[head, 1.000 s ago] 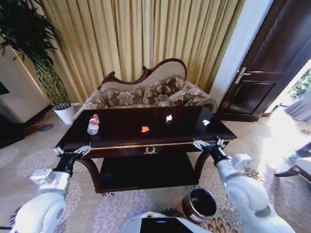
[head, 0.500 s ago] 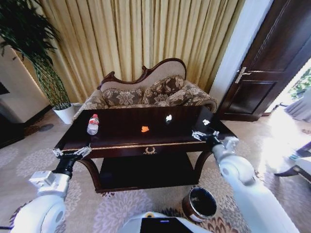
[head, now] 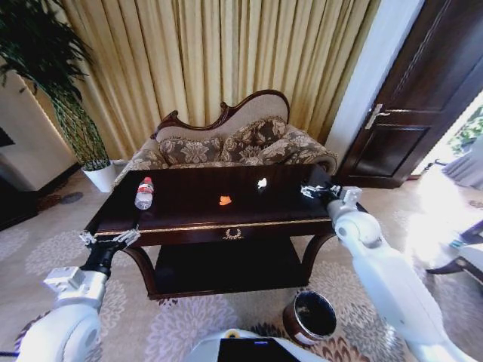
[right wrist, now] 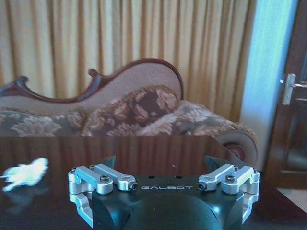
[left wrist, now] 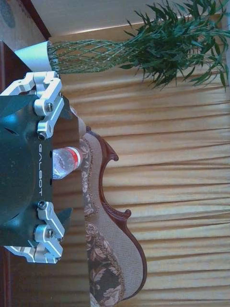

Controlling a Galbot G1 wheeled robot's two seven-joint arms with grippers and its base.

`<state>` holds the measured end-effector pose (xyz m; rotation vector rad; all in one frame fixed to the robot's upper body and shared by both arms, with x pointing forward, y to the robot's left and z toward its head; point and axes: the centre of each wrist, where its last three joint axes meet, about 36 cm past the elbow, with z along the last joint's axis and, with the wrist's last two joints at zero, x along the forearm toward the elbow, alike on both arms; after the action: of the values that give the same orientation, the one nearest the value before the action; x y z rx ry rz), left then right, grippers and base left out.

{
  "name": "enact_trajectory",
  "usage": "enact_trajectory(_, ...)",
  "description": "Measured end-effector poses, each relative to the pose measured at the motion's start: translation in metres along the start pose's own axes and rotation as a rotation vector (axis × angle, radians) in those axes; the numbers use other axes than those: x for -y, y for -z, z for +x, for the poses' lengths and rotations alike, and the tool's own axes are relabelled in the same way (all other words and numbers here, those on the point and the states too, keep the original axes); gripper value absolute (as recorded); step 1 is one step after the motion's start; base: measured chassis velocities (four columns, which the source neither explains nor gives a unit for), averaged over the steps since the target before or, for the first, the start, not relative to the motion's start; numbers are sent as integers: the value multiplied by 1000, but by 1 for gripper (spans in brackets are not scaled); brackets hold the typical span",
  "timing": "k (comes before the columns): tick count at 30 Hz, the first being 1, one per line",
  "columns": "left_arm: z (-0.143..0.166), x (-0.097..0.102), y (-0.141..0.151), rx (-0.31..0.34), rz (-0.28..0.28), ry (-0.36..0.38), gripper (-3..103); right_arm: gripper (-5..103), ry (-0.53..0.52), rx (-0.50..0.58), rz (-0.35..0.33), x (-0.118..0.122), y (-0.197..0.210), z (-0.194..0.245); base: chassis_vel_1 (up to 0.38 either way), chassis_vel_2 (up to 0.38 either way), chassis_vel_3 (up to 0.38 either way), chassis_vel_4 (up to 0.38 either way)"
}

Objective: Move to the front of the table and place the trash on the table into the trash bin.

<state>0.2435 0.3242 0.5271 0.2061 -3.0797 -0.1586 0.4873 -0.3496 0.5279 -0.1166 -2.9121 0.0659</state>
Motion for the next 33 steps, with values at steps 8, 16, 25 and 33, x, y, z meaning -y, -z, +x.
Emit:
enact_trajectory(8,-1,-1,-2,-2,3,4,100,100,-81,-50,-10,1,1,-30,0,0,0,0)
enact_trajectory(16,-2,-1,-3,-5,4,1,100,100,-133,-104,-11,0,-4,-50,0,0,0,0)
enact_trajectory(25,-5,-2,-4,-4,8,-1,100,98,-171,-132,1,13,-11,-68,0,0,0,0)
enact_trajectory(33,-6,-1,-7,-8,15,-11,100,98,-197,-137,13,38,-11,-70,0,0,0,0)
